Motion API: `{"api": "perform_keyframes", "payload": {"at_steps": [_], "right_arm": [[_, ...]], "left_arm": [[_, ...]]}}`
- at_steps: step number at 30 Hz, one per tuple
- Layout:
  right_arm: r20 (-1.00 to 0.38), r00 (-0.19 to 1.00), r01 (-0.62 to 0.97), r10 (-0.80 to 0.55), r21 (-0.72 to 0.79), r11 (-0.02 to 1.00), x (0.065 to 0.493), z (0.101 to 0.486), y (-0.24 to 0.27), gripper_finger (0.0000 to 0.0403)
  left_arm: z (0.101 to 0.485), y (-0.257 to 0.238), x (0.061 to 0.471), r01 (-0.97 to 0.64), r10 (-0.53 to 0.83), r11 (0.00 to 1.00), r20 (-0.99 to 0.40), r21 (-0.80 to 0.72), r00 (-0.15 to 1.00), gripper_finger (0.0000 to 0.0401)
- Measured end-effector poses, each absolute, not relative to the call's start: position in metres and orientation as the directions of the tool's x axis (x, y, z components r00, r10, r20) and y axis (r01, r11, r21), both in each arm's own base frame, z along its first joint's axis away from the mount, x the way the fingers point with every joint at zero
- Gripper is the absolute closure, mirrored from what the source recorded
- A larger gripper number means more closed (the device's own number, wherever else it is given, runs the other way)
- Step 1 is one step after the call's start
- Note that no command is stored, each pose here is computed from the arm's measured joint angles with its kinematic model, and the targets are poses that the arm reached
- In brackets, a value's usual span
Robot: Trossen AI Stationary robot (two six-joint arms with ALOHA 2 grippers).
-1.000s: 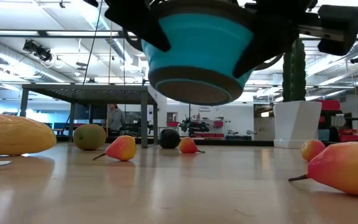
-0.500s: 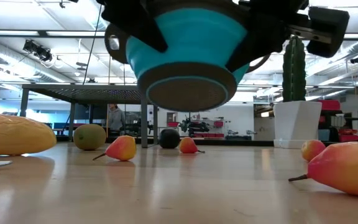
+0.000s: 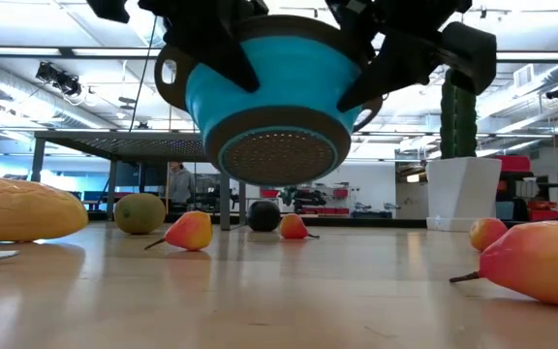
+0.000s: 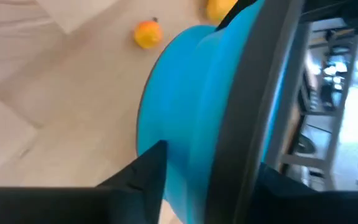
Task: Pick & Place Fruit
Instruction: Put the blue strainer bowl on the shelf
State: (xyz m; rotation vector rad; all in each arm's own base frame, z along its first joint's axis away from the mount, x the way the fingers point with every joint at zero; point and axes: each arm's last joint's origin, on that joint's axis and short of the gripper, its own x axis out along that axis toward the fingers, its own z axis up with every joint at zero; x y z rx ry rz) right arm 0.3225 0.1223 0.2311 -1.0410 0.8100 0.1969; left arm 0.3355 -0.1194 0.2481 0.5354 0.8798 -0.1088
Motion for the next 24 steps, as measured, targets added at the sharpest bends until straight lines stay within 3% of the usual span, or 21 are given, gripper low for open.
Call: {"api": "perform_keyframes", "payload": {"at_steps": [6, 12, 18, 24], "right_arm": [[-0.572, 0.753, -0.382, -0.324, -0.782, 0.492, 0.318, 0.242, 0.133, 0.02], [-0.515, 0.726, -0.206, -0.456, -0.795, 0.57, 0.3, 0.253, 0.134, 0.0183], [-0.575, 0.626, -0.084, -0.527, -0.721, 0.688, 0.275, 0.26, 0.12, 0.0183], [-0.673, 0.547, 0.009, -0.498, -0.591, 0.807, 0.258, 0.257, 0.113, 0.0183]], "left_arm": [[0.247, -0.119, 0.334, 0.311, 0.142, 0.855, -0.765, 0.414, 0.628, 0.039], [0.249, -0.126, 0.33, 0.305, 0.223, 0.799, -0.727, 0.518, 0.65, 0.0387], [0.273, -0.13, 0.333, 0.276, 0.239, 0.794, -0.695, 0.542, 0.678, 0.039], [0.315, -0.125, 0.332, 0.238, 0.308, 0.765, -0.666, 0.598, 0.679, 0.0386]]}}
